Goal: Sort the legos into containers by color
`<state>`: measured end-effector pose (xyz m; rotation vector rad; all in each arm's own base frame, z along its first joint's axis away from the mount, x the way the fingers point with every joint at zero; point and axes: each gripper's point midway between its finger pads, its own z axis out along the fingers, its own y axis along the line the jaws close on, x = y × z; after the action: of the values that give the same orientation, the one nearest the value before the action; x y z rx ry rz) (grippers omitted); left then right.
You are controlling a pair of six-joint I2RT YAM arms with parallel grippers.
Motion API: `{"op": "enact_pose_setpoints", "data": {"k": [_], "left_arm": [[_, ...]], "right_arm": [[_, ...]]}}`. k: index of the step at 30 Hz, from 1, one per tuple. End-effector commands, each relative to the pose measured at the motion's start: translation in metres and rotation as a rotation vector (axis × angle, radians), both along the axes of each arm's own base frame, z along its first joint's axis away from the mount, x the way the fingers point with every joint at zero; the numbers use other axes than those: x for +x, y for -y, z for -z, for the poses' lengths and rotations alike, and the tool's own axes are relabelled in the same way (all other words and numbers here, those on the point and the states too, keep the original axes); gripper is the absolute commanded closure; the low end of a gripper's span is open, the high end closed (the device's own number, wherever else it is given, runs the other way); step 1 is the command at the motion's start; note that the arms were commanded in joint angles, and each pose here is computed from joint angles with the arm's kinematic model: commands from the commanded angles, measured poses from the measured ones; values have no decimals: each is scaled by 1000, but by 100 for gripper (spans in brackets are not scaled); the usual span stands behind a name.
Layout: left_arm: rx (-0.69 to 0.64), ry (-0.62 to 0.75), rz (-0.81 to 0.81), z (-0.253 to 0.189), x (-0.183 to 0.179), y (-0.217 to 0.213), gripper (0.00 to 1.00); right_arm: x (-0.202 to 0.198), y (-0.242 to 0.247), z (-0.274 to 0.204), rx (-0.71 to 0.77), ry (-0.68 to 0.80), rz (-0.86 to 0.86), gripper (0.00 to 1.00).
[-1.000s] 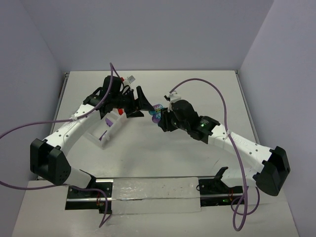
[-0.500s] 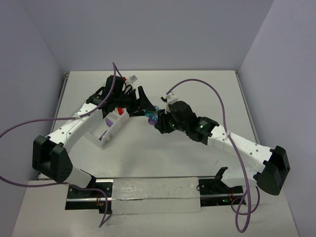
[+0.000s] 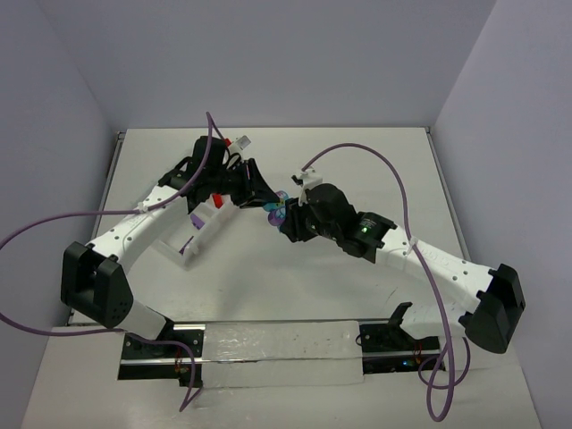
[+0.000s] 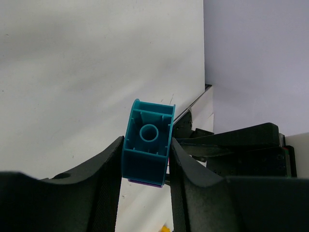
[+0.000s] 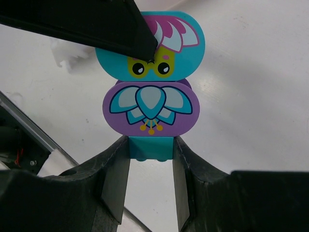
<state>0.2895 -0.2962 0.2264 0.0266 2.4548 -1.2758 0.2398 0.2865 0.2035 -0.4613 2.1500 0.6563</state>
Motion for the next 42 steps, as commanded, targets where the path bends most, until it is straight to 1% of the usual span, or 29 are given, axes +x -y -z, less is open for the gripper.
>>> {"op": "enact_pose_setpoints", "data": {"k": [1, 8, 17, 21, 22, 23, 25, 27, 29, 32, 35, 40, 42], "left_arm": [[-72, 92, -41, -38, 5, 2, 100], [-106, 121, -111, -51, 13, -9, 100], [-76, 136, -180, -54, 26, -27, 100], [-31, 148, -230, -54, 35, -48, 100], [-4, 159, -256, -57, 38, -60, 100], [56, 179, -310, -54, 43, -80, 100], [123, 161, -388, -47, 47, -113, 100], [228, 159, -510, -39, 47, -168, 100], [304, 114, -637, -28, 42, -222, 100], [373, 65, -768, -9, 28, -279, 100], [415, 18, -871, 7, 23, -316, 100], [413, -28, -950, 36, 36, -337, 100], [402, -42, -958, 44, 43, -338, 100]], "right_arm": [[1, -2, -8, 33, 42, 8, 100], [-5, 5, 0, 34, 29, 21, 100], [-8, 15, 6, 8, 29, 37, 100], [-7, 18, 11, -3, 30, 48, 100], [-7, 19, 13, -8, 29, 51, 100], [-7, 19, 14, -16, 29, 51, 100], [-7, 20, 14, -23, 31, 52, 100], [-5, 23, 14, -35, 43, 58, 100], [-3, 27, 13, -55, 58, 64, 100], [-1, 29, 14, -72, 70, 67, 100], [0, 27, 13, -74, 74, 55, 100], [0, 22, 14, -63, 67, 39, 100], [-1, 22, 13, -63, 67, 41, 100]]}}
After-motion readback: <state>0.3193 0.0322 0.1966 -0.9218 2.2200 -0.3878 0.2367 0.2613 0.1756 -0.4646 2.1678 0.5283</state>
